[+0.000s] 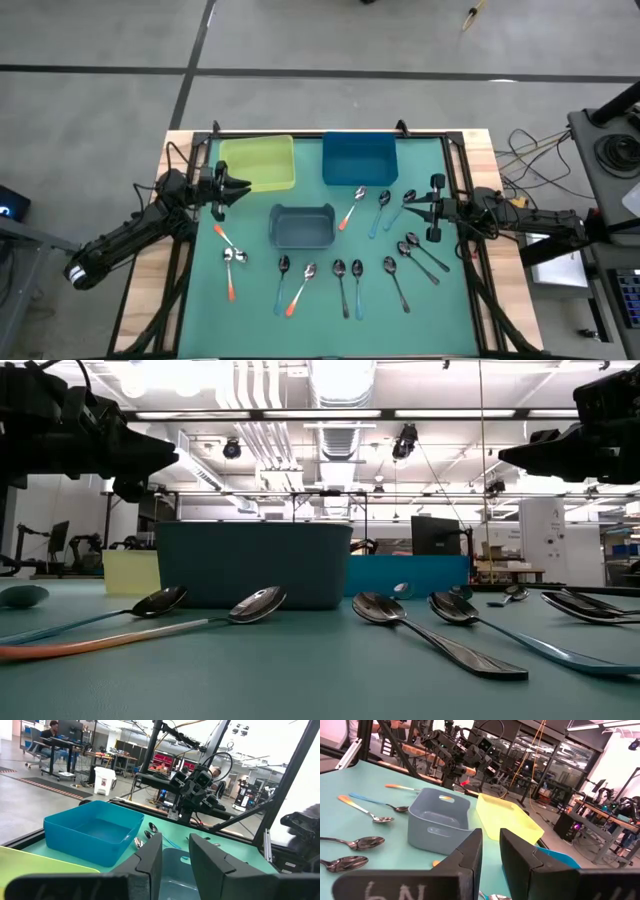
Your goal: Sort silverware by color (type)
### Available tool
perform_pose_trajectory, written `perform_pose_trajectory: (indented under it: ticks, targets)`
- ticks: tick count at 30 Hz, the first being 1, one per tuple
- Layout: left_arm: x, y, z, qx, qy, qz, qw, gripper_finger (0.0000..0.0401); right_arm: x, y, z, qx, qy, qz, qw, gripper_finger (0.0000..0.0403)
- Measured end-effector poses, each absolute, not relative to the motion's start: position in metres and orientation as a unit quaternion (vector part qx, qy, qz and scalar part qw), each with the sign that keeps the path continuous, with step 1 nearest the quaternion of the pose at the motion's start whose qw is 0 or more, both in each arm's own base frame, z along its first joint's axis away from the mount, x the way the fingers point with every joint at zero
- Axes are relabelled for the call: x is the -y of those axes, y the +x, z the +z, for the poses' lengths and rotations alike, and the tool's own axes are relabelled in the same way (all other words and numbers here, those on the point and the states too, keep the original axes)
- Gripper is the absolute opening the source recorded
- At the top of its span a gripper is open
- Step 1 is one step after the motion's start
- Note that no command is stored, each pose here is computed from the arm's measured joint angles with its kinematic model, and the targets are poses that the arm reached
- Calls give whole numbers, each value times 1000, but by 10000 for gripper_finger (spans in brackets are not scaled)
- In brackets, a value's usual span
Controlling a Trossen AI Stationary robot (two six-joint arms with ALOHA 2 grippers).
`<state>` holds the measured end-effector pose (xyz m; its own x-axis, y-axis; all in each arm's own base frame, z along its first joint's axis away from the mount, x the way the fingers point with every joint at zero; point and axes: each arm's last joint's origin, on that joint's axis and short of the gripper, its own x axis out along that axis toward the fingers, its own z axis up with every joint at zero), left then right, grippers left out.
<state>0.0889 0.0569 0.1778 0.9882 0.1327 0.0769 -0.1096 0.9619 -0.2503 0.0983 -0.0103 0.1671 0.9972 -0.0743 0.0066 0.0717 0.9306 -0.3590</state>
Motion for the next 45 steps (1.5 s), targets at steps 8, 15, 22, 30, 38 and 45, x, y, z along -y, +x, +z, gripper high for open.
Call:
perform_pose_trajectory:
  ticks: [8, 15, 22, 30, 38, 45]
  targets:
    - [-57, 89, 178, 46, -124, 61, 989, 79, 10, 98, 167, -3, -183, -37, 983, 59]
    - [-57, 89, 178, 47, -124, 61, 989, 79, 10, 98, 167, -4, -183, -37, 982, 59]
    - [-57, 89, 178, 47, -124, 61, 989, 79, 10, 98, 167, -4, -183, -37, 982, 59]
    - [-57, 89, 178, 46, -116, 62, 990, 79, 10, 98, 167, -4, -183, -37, 982, 59]
    - [-57, 89, 178, 45, -80, 63, 994, 79, 10, 98, 171, 20, -57, -31, 998, 59]
    - [-57, 88, 187, 88, -73, 81, 990, 79, 13, 101, 176, 57, 177, -73, 980, 59]
